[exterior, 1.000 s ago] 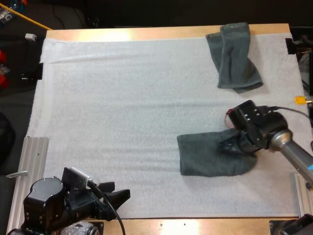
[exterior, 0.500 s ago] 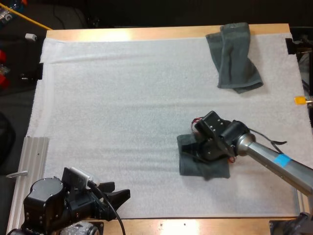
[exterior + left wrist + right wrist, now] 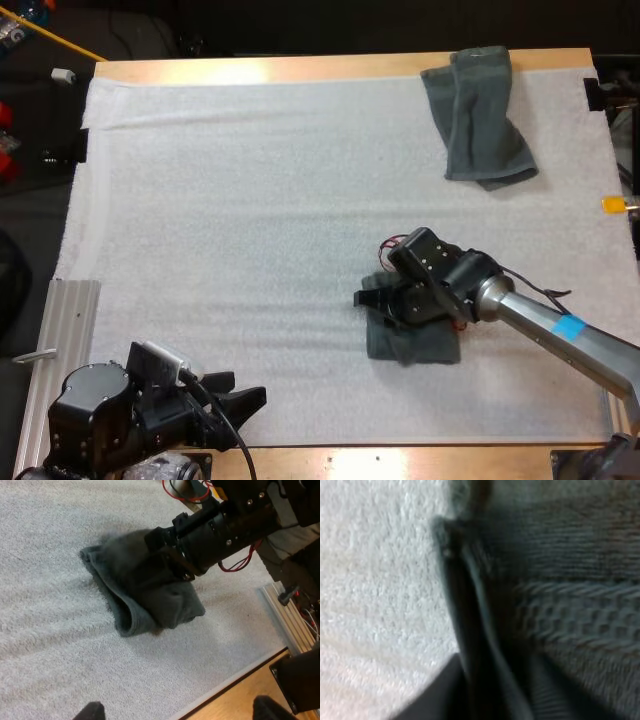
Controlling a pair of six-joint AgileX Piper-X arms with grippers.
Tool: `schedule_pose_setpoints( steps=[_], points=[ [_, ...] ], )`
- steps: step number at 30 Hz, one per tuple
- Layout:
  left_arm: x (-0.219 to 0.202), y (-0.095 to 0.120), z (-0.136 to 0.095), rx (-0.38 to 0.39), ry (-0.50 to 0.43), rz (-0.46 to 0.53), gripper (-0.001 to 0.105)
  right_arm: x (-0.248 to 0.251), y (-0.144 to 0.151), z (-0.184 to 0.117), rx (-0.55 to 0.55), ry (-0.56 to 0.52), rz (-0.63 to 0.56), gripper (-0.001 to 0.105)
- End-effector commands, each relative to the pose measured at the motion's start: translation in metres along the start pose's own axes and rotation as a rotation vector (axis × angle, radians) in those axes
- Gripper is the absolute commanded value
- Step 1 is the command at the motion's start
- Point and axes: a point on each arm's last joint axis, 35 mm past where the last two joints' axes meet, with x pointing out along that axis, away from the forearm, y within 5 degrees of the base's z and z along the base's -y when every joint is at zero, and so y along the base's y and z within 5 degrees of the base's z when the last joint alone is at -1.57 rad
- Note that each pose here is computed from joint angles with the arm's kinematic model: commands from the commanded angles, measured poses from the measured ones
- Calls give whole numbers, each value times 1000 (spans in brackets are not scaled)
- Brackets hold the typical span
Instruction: Pick towel from pile, fold and stack
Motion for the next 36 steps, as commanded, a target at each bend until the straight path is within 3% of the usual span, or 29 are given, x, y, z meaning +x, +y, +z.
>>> schedule_pose_setpoints(
  steps=[1, 3, 9, 18, 25, 31, 36],
  points=[
    [-2, -2, 0, 1, 0, -22, 58, -4, 4, 1, -15, 3, 30, 63],
    [-2, -2, 0, 1, 0, -22, 58, -9, 6, 0, -43, 0, 41, 71],
    [-2, -2, 0, 1, 0, -22, 58, -22, 12, -1, -79, -30, 76, 71],
    [-2, -2, 0, 1, 0, -22, 58, 4, 43, -23, -138, 72, 125, 71],
    [-2, -3, -1, -1, 8, -33, 58, 28, 45, -28, -130, 126, 112, 71],
    [-2, -3, -1, 0, 8, -33, 58, 3, 51, -27, -168, 51, 114, 71],
    [-2, -3, -1, 5, 5, -30, 58, -44, 52, -34, -193, -63, 35, 71]
  ],
)
